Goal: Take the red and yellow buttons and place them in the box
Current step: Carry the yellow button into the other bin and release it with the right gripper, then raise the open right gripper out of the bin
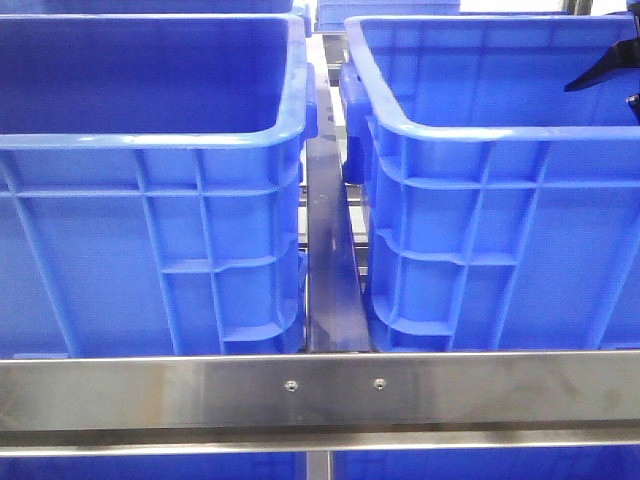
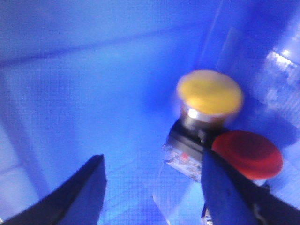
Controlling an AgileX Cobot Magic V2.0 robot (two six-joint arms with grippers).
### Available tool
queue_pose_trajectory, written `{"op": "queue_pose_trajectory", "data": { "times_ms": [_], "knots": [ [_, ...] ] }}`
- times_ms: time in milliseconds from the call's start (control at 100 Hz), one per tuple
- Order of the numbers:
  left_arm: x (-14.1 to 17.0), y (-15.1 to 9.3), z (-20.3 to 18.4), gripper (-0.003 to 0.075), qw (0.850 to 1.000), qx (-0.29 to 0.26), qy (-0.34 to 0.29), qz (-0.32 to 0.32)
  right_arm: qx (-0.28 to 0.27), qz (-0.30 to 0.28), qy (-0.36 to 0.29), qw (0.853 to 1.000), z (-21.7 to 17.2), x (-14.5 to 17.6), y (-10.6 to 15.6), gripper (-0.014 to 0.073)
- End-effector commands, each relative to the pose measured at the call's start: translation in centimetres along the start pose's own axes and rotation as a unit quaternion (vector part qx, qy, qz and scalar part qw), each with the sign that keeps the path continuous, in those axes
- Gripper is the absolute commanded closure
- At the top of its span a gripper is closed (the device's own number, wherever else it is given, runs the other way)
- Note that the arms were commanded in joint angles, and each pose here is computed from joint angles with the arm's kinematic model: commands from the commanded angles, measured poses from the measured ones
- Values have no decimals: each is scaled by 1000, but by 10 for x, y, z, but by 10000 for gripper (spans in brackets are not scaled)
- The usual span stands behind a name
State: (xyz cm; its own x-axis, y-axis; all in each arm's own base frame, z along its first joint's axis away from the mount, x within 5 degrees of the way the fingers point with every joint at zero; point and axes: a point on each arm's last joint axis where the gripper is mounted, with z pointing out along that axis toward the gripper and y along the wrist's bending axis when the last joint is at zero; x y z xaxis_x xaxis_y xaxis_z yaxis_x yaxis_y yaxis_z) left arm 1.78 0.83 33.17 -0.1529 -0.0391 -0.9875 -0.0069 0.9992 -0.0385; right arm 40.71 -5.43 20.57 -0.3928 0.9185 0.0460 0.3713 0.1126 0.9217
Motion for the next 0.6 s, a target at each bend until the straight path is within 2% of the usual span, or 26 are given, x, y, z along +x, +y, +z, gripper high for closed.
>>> {"op": "queue_pose_trajectory", "data": {
  "times_ms": [0, 240, 410, 590],
  "knots": [
    [-14, -1, -2, 739, 999, 6, -46, -3, -62, -1, 12, 998, -13, 4, 30, 104],
    [-14, -1, -2, 739, 999, 6, -46, -3, -93, -28, 60, 993, -16, 14, 38, 109],
    [-14, -1, -2, 739, 999, 6, -46, -3, -113, -106, 73, 985, -32, 25, 56, 109],
    [-14, -1, -2, 739, 999, 6, -46, -3, -89, -220, 56, 970, -58, 37, 76, 109]
  ]
}}
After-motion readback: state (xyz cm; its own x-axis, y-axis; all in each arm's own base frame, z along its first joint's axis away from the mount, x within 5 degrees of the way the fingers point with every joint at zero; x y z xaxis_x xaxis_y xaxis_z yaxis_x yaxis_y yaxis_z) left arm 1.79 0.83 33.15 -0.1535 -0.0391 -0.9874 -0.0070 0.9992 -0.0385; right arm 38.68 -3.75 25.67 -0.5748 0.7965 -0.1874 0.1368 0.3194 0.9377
